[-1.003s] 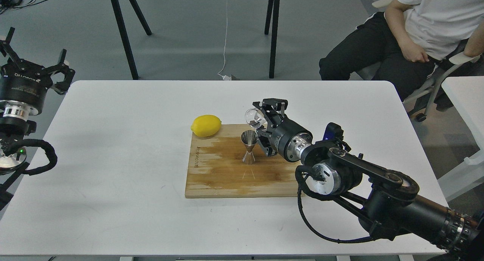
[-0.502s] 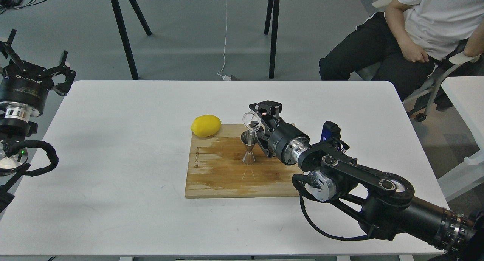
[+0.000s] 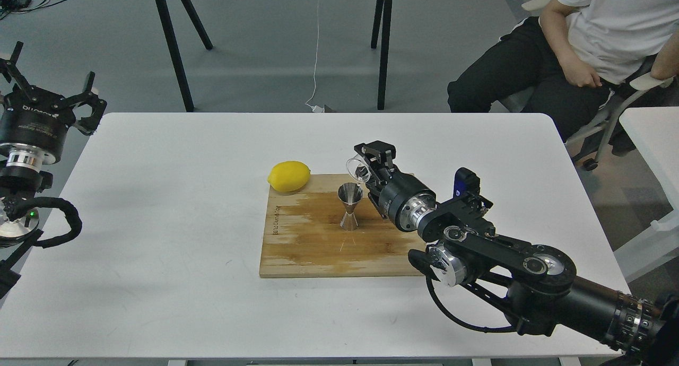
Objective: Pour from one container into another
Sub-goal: 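Tilt the clear glass with the right gripper to pour into the jigger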
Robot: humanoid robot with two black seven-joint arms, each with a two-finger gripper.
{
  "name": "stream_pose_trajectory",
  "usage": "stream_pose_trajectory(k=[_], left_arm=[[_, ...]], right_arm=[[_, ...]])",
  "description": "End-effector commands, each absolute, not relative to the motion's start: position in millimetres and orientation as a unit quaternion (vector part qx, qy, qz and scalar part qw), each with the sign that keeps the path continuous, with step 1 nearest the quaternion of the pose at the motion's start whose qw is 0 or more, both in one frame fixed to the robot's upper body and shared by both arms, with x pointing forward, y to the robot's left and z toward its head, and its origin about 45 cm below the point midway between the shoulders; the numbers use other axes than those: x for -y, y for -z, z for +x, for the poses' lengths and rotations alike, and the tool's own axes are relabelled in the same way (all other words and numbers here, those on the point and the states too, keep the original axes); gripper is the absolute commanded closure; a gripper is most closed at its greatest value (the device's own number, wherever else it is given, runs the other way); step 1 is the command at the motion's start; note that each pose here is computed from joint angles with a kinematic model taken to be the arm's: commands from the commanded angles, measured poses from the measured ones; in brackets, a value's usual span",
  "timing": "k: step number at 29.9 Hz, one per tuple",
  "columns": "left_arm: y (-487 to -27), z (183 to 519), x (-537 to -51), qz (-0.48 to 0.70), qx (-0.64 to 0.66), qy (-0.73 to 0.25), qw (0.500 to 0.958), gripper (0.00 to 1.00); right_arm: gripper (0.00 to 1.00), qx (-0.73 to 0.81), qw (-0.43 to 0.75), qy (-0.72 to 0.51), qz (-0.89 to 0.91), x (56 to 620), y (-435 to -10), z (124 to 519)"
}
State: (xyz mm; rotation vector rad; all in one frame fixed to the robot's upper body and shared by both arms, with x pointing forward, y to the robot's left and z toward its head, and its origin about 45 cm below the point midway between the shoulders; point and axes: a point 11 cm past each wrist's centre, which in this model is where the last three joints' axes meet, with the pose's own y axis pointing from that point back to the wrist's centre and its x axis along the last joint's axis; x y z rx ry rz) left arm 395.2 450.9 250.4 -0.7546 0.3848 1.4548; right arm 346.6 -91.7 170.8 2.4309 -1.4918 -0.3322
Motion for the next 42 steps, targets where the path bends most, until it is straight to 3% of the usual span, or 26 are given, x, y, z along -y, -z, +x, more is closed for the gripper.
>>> stream_pose_trajectory(k=[1,42], left_arm=[[-250,395,-451,-0.334,-0.171,-0.644,0.666,0.00],[-250,395,-451,-0.336,-0.172,-0.645,0.665,0.00]], right_arm=[[0.68,0.515,0.140,0.111,0.838,92,-168,347],[0.68,0.466,0.173,-0.065,0.865,73,-167,341]])
